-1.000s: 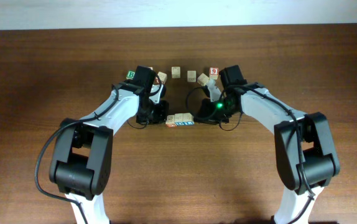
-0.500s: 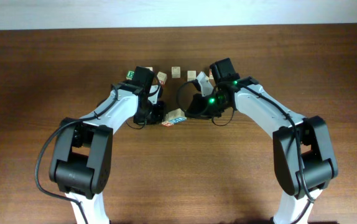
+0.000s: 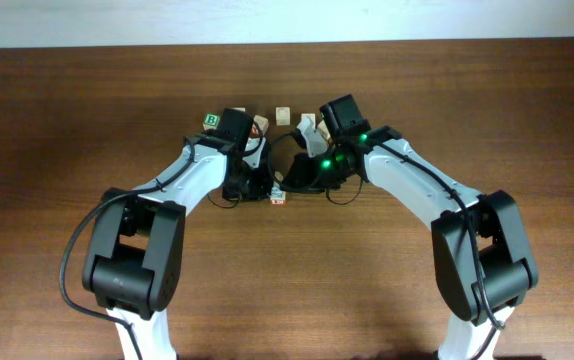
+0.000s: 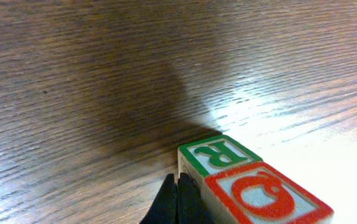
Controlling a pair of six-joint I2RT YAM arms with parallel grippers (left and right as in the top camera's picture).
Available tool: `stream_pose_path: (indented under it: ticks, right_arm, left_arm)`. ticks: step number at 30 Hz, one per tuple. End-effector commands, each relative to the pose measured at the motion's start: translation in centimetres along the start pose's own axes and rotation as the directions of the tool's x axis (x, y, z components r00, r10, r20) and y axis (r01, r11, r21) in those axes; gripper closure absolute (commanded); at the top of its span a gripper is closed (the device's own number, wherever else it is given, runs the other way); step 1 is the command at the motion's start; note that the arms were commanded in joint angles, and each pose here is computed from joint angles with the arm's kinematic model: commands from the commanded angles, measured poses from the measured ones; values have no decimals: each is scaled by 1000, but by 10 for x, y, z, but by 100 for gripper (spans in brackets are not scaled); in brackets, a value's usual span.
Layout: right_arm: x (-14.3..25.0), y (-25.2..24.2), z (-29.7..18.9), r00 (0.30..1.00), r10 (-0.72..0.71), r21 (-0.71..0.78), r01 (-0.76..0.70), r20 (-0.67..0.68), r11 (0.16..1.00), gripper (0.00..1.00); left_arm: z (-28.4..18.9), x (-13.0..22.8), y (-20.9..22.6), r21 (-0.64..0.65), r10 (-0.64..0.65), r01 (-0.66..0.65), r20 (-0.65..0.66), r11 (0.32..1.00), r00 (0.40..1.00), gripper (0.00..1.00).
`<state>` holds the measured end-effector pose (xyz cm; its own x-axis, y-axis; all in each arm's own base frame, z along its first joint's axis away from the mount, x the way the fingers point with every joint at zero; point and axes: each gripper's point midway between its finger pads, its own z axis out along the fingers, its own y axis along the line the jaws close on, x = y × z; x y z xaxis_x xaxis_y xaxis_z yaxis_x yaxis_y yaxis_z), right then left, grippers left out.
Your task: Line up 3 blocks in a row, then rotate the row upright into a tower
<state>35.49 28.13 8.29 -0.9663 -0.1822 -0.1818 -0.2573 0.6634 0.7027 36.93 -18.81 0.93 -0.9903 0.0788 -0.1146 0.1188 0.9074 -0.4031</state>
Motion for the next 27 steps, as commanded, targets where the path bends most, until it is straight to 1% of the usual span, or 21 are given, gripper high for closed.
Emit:
stream_pose_path:
  ticks: [1,6,11,15,16,19,21,23,27]
  right_arm:
    - [3,5,5,1000,-4,-20,4,-13,1000,96]
    - [1,2,2,1000,3,-18,-4,-6,1000,96]
    - [-13,-6,-24,999,37,-3,-37,18,999,95]
    - [-15,-5,-28,999,41,-1,-41,22,999,94]
    - [-15,-5,-28,999,42,-1,-42,23,999,91]
    - [-17,-16,-38,997,76,21,-77,33,997,88]
    - [-19,-28,-51,995,94,45,-95,37,994,87]
    - [-20,-39,-66,993,110,65,-113,42,992,83]
    - [-20,-53,-80,989,140,90,-144,49,985,83]
  left_arm:
    - [0,3,-19,76,12,-11,-14,997,1000,100]
    - [0,3,-19,76,12,-11,-13,997,1000,100]
    - [-1,2,-19,76,12,-12,-12,997,1000,100]
    - [-1,1,-19,77,14,-13,-8,997,1000,100]
    - [-1,1,-19,78,14,-13,-7,997,1000,100]
    - [-3,-2,-21,79,17,-17,-2,997,1000,100]
    - [-8,-9,-24,79,23,-24,15,997,1000,100]
    - [-14,-19,-29,84,41,-44,41,995,998,100]
    - [-21,-26,-30,82,49,-53,53,995,997,100]
